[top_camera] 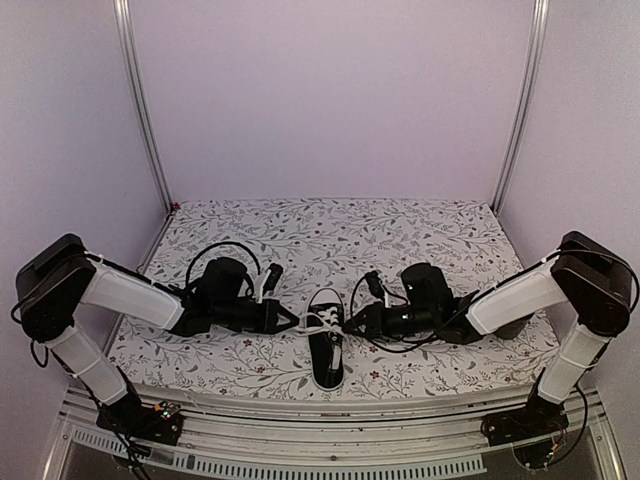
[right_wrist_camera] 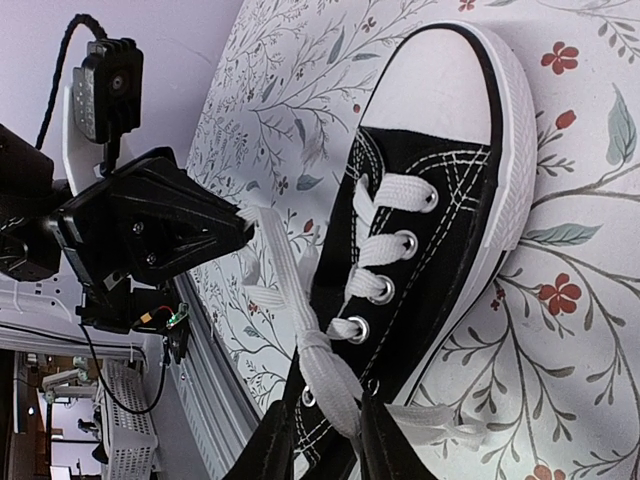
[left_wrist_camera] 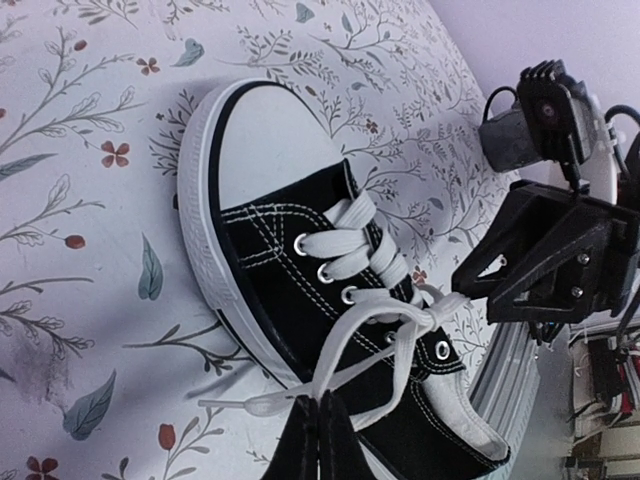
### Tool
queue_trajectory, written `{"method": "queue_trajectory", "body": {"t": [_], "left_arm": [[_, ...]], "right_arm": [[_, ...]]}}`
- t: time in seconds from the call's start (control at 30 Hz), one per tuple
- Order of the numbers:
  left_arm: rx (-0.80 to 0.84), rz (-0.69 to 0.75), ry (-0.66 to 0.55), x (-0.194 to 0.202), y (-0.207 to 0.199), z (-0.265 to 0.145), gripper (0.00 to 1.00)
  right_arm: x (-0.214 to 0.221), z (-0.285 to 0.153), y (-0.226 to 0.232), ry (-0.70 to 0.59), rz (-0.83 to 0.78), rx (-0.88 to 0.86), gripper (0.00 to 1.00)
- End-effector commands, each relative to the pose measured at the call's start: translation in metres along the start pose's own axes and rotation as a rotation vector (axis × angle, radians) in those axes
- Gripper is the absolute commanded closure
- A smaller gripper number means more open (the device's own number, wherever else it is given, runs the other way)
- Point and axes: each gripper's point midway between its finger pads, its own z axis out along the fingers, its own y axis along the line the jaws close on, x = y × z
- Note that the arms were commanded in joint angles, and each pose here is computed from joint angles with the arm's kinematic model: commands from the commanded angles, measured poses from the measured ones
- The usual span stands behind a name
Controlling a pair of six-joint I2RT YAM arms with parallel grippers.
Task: Tie the shoes
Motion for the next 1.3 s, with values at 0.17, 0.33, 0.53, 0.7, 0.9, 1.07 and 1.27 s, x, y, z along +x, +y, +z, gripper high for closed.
{"method": "queue_trajectory", "body": {"t": [0.17,0.33,0.53,0.7,0.9,1.07,1.27], "left_arm": [[0.014,0.019,0.004,-0.002,-0.006,0.004,1.00],[0.015,0.019,0.004,-0.003,-0.006,0.004,1.00],[0.017,0.018,0.004,-0.003,-0.007,0.004,1.00],[0.013,0.018,0.006,-0.004,-0.006,0.005,0.89],[0.022,0.022,0.008,-0.004,-0.008,0.006,0.76],[0.037,0.023,0.013,-0.003,-0.011,0.008,0.74],[0.040,0.021,0.018,-0.001,-0.011,0.010,0.76]], "right_arm": [[-0.004,0.007,0.007,0.000,-0.019,-0.026,0.79],[-0.003,0.007,0.005,0.002,-0.019,-0.020,0.90],[-0.004,0.005,0.004,-0.008,-0.019,-0.013,0.98],[-0.005,-0.004,0.001,-0.036,-0.020,0.018,0.98],[0.006,-0.015,-0.011,-0.030,-0.008,0.065,0.98],[0.017,-0.025,-0.021,-0.025,0.016,0.092,0.98],[0.023,-0.034,-0.022,-0.025,0.022,0.093,0.95]]}}
